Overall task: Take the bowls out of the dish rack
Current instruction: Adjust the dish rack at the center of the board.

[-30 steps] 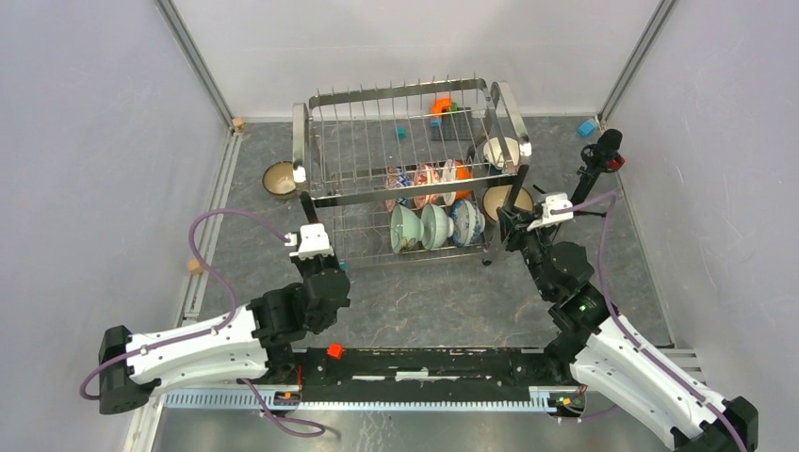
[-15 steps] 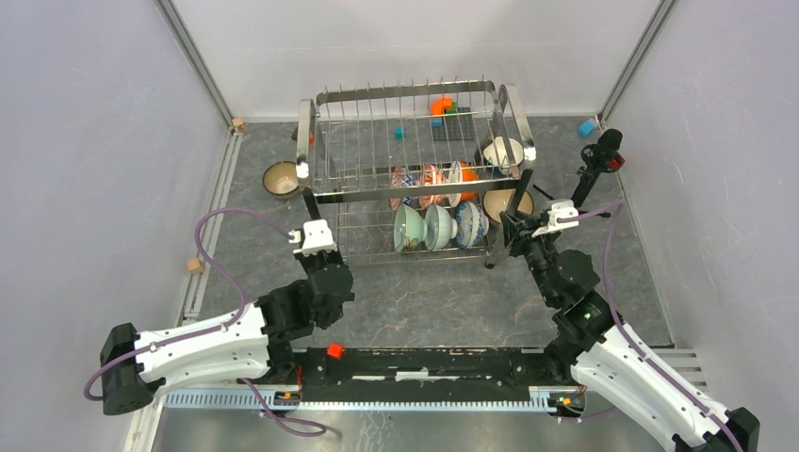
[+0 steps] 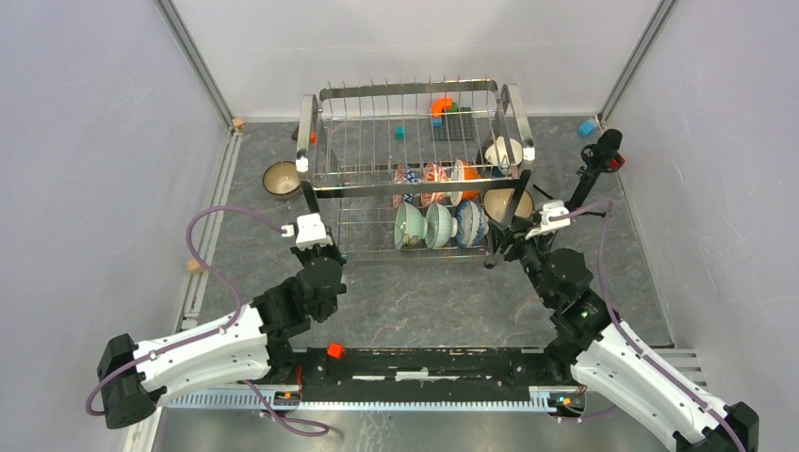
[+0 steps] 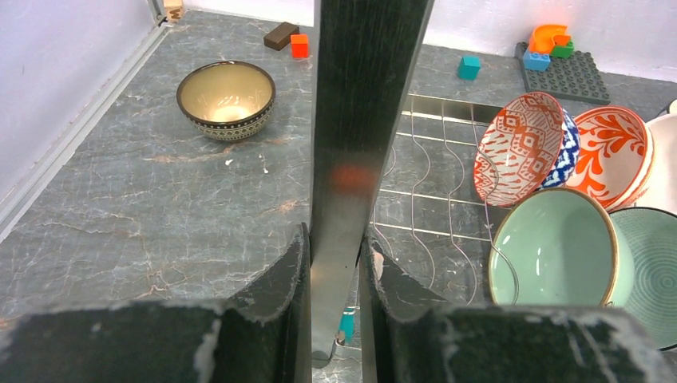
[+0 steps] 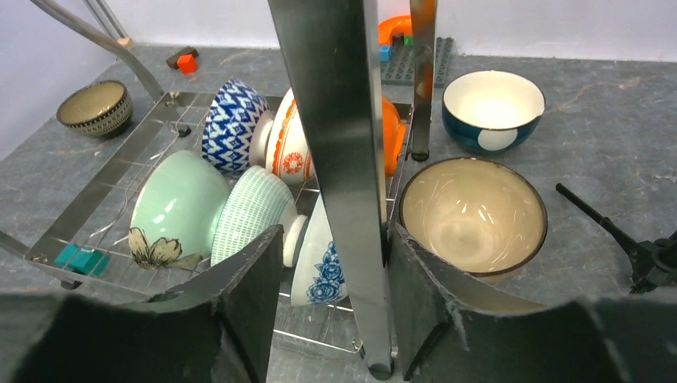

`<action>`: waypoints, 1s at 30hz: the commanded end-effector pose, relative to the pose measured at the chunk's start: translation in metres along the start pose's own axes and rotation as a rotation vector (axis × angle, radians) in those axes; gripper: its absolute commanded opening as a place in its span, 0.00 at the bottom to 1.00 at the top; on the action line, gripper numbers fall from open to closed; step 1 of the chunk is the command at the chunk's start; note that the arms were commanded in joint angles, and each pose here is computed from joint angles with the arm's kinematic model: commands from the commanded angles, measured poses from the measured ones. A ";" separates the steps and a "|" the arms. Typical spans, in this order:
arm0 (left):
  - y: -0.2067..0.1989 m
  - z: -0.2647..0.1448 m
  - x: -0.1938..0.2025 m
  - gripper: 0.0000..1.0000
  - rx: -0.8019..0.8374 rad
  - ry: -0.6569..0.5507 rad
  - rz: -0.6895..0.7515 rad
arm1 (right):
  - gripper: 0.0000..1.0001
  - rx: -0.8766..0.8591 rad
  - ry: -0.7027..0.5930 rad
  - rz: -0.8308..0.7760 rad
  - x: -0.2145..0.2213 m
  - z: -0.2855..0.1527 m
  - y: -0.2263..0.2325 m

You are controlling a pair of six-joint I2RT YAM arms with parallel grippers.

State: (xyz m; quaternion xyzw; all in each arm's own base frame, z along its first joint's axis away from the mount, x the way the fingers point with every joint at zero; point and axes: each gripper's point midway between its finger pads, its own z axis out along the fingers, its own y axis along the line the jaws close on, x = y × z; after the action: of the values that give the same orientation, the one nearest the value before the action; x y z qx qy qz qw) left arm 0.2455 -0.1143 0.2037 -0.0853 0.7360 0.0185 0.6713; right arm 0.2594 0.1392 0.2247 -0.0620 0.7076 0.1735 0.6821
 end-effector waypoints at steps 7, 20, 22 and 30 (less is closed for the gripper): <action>-0.045 -0.021 0.053 0.11 0.297 0.200 -0.061 | 0.81 -0.314 0.357 0.045 0.080 -0.041 0.057; -0.024 -0.040 0.038 0.93 0.307 0.262 -0.110 | 0.98 -0.253 0.304 0.013 0.048 -0.057 0.040; -0.021 -0.044 0.037 1.00 0.314 0.278 -0.117 | 0.98 -0.248 0.296 0.009 0.047 -0.059 0.037; 0.004 -0.059 0.033 1.00 0.260 0.347 -0.282 | 0.98 -0.304 0.206 -0.007 0.045 -0.068 0.038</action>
State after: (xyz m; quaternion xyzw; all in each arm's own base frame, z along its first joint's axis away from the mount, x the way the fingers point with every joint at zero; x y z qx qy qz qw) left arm 0.1945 -0.1315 0.1660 -0.0304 0.8154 -0.1459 0.5593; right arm 0.1848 0.1561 0.1748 -0.1681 0.7692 0.2497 0.5636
